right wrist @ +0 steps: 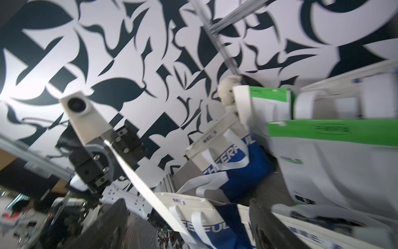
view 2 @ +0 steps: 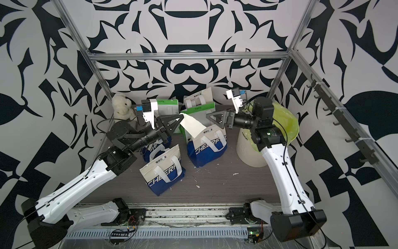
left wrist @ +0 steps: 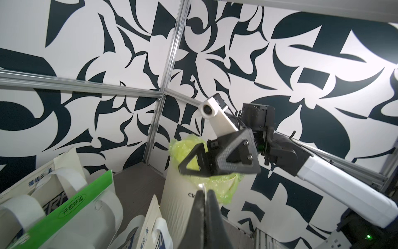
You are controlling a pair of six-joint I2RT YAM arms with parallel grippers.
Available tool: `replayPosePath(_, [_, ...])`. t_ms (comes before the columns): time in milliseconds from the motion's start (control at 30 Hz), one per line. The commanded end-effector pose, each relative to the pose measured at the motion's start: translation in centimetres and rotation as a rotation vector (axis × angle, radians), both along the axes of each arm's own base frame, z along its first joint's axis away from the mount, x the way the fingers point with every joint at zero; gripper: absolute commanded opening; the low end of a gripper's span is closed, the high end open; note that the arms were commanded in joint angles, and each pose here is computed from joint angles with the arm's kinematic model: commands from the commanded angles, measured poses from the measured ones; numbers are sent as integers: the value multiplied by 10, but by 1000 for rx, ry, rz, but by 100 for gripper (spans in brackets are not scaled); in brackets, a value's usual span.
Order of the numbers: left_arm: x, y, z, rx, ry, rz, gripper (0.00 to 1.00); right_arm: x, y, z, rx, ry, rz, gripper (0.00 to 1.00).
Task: Shred takeout receipts and throw away
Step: Shred the takeout receipt.
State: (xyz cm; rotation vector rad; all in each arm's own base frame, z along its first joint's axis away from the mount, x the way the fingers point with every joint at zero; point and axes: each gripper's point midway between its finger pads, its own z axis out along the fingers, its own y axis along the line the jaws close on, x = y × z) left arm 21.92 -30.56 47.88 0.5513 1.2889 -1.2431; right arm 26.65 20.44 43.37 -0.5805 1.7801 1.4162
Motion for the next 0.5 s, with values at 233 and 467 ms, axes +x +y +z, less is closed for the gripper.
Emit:
replayPosePath(233, [-5, 4, 20, -128, 22, -45, 0, -34, 34, 19, 12, -182, 145, 82])
replayPosePath(467, [-3, 4, 20, -144, 31, -41, 0, -38, 41, 20, 29, -153, 163, 44])
